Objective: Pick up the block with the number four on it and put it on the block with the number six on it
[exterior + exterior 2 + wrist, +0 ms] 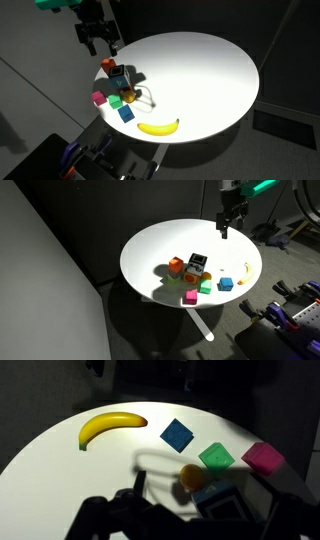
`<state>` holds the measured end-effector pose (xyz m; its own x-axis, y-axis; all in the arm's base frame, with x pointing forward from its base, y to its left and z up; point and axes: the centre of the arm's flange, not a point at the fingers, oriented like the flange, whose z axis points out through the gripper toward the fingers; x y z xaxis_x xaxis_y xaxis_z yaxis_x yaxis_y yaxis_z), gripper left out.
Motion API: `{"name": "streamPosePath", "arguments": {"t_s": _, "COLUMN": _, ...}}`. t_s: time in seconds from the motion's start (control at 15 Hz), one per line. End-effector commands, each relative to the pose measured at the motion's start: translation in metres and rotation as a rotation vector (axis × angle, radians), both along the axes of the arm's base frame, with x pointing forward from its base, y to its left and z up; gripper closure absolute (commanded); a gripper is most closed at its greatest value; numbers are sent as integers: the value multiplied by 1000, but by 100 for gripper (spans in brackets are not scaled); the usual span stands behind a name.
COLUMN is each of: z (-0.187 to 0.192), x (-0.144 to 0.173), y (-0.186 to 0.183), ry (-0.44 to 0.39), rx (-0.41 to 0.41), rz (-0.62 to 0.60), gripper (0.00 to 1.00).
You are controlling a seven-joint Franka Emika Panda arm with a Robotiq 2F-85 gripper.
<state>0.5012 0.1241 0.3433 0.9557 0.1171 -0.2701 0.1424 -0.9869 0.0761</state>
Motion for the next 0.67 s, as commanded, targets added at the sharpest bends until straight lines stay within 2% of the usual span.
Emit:
{"name": "streamPosePath", "arguments": {"t_s": 0.0, "z": 22, "x": -19, "y": -10, "ry": -50, "rx": 20, "rz": -4, "gripper": 0}}
{"name": "streamPosePath", "arguments": {"t_s": 0.6, "z": 50, "x": -40, "y": -25, "ry": -167, "rx": 52, "rz": -24, "gripper": 0}}
